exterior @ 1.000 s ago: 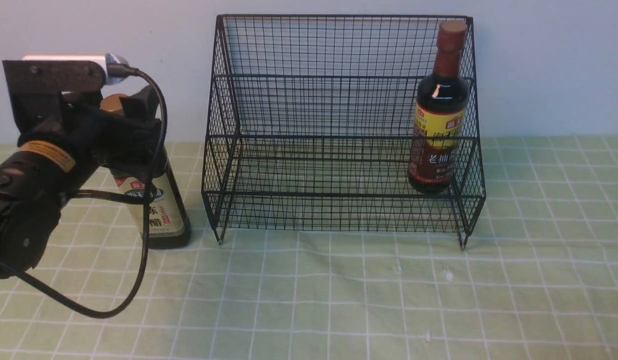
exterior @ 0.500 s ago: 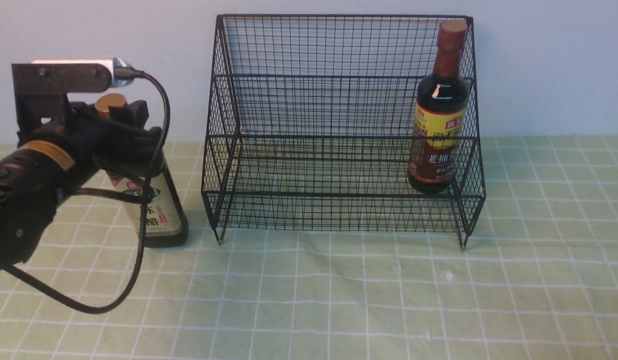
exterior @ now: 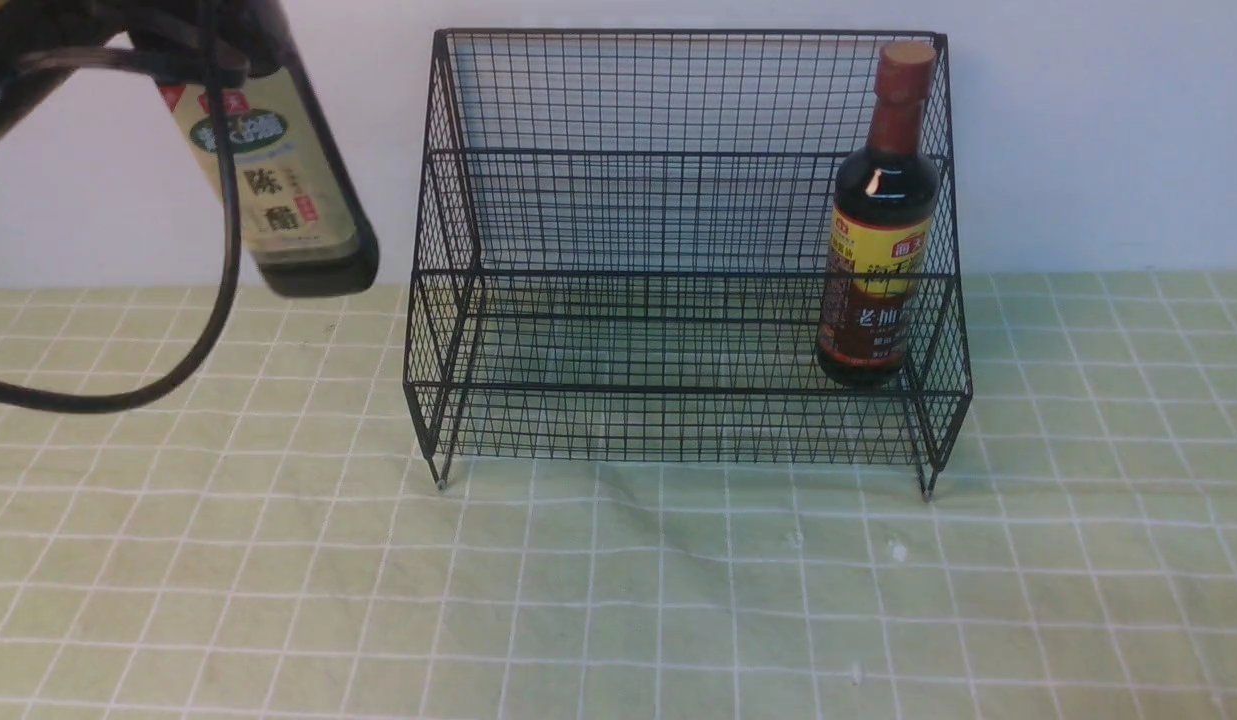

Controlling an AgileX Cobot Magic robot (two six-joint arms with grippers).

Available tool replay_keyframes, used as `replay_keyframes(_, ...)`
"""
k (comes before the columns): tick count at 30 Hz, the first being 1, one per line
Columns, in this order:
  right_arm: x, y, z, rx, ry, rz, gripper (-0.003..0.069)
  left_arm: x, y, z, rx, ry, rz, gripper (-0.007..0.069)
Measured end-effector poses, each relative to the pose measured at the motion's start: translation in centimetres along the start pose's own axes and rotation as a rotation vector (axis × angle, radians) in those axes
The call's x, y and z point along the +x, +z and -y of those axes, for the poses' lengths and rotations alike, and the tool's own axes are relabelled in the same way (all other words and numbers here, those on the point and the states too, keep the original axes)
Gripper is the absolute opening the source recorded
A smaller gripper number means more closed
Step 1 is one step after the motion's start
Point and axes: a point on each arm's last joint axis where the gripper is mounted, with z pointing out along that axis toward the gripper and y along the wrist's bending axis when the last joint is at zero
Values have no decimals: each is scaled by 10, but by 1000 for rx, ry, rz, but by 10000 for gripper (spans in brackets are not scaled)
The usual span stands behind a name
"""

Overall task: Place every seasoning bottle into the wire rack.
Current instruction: Use the left arm to put the condiment bottle back on the shelf

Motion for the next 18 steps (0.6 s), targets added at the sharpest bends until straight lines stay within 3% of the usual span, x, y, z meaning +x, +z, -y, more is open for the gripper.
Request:
replay_keyframes(7, 0, 0, 0, 0, -12, 0, -13, 1, 31, 40, 71, -21, 11, 307)
replay_keyframes(18, 0, 0, 0, 0, -14, -1, -13, 28, 85, 72, 33, 47, 49, 307)
